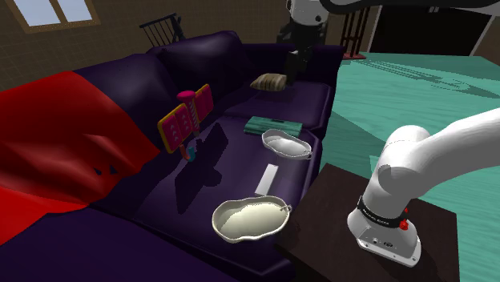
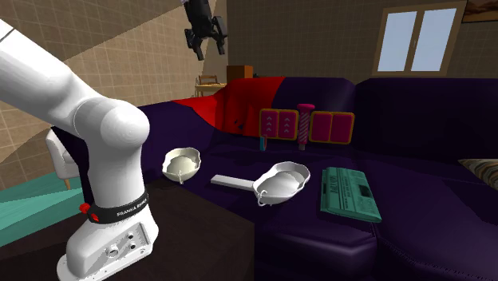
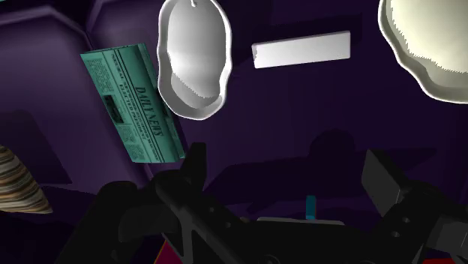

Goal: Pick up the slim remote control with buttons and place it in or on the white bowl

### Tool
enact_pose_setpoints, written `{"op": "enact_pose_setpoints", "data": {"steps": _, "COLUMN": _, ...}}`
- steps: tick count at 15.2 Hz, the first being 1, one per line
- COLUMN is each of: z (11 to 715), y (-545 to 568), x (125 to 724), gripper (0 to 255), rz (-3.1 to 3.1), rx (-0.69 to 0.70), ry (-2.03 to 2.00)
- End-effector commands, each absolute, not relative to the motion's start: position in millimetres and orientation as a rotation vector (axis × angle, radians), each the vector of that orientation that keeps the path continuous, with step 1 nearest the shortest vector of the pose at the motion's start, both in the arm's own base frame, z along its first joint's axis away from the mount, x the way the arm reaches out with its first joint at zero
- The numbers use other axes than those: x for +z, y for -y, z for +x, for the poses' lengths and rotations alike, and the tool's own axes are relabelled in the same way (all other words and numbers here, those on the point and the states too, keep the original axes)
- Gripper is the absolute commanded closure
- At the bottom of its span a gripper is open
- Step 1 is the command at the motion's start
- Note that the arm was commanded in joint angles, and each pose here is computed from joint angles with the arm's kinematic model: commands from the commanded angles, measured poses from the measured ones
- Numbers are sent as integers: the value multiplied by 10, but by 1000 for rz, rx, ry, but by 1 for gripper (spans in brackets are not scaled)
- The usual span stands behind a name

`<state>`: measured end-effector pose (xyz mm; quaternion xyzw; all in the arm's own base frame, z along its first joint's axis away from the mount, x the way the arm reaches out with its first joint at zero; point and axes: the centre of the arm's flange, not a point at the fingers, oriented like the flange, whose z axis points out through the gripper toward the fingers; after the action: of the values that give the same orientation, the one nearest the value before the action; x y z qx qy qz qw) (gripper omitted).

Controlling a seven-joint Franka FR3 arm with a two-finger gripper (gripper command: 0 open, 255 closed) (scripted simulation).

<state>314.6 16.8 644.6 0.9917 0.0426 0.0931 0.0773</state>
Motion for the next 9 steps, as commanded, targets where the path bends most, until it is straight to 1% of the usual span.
{"op": "enact_pose_setpoints", "data": {"steps": 1, "z": 3146, "y": -168, "x": 6446, "gripper": 0, "rz": 2971, "rx": 279, "ry": -128}}
{"op": "enact_pose_setpoints", "data": {"steps": 9, "z": 3464, "y": -153, "x": 5434, "gripper": 0, "rz": 3003, "rx": 230, "ry": 266}}
